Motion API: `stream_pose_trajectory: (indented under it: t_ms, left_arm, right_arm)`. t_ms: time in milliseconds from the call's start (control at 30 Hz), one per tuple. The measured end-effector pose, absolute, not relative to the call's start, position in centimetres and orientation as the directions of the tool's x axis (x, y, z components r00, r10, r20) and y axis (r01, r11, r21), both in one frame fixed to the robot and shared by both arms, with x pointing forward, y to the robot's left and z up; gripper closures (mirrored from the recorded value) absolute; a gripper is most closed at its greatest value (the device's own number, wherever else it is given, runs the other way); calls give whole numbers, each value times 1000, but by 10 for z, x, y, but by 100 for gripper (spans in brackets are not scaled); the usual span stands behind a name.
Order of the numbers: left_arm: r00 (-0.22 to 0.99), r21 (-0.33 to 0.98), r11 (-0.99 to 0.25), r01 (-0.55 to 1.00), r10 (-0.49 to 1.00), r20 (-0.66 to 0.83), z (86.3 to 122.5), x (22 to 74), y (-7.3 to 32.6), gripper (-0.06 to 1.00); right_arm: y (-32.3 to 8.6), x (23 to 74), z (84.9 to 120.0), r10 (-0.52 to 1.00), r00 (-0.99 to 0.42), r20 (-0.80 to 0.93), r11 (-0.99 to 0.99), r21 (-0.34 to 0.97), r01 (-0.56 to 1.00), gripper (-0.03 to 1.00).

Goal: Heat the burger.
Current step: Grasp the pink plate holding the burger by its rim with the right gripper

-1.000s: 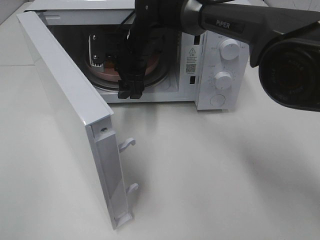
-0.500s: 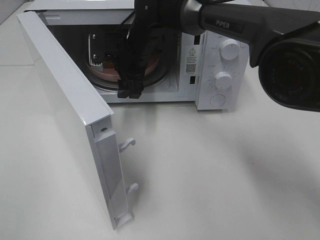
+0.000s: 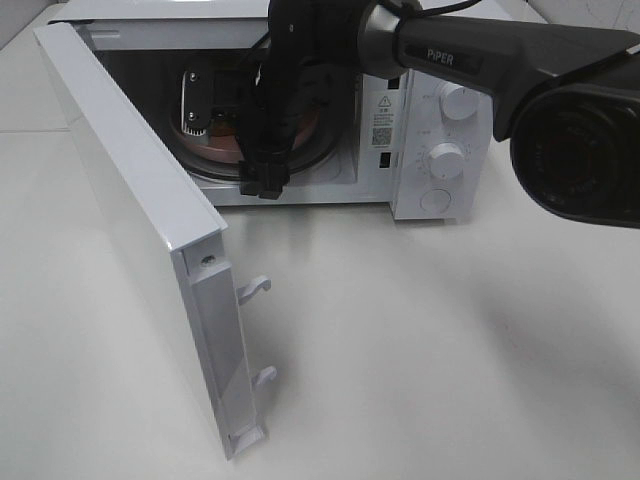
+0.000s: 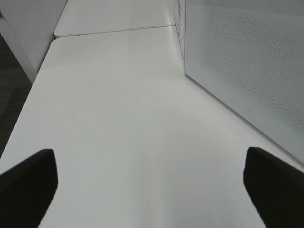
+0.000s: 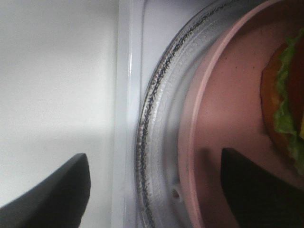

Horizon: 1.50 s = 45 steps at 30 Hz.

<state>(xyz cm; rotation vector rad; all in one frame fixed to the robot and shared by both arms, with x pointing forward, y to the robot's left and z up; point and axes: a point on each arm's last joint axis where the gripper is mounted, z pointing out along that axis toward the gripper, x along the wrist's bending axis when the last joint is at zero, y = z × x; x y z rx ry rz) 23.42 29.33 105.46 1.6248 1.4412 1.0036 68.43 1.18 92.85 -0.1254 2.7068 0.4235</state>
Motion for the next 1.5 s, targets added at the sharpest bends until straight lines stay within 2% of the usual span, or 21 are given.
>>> stream_pose_trajectory:
  t_ms: [600, 967, 1500]
  left_arm:
    - [67, 900, -104, 423, 994, 83, 1055, 234, 293, -4]
    - [67, 900, -104, 423, 994, 83, 1055, 234, 293, -4]
    - [67, 900, -104, 423, 994, 83, 1055, 234, 293, -4]
  right_arm:
    - [15, 689, 931, -4, -894, -448, 939, 306, -158, 20]
    - [16, 690, 903, -14, -910, -414, 946, 290, -146, 20]
    - [17, 691, 904, -12, -912, -410, 945, 293, -144, 20]
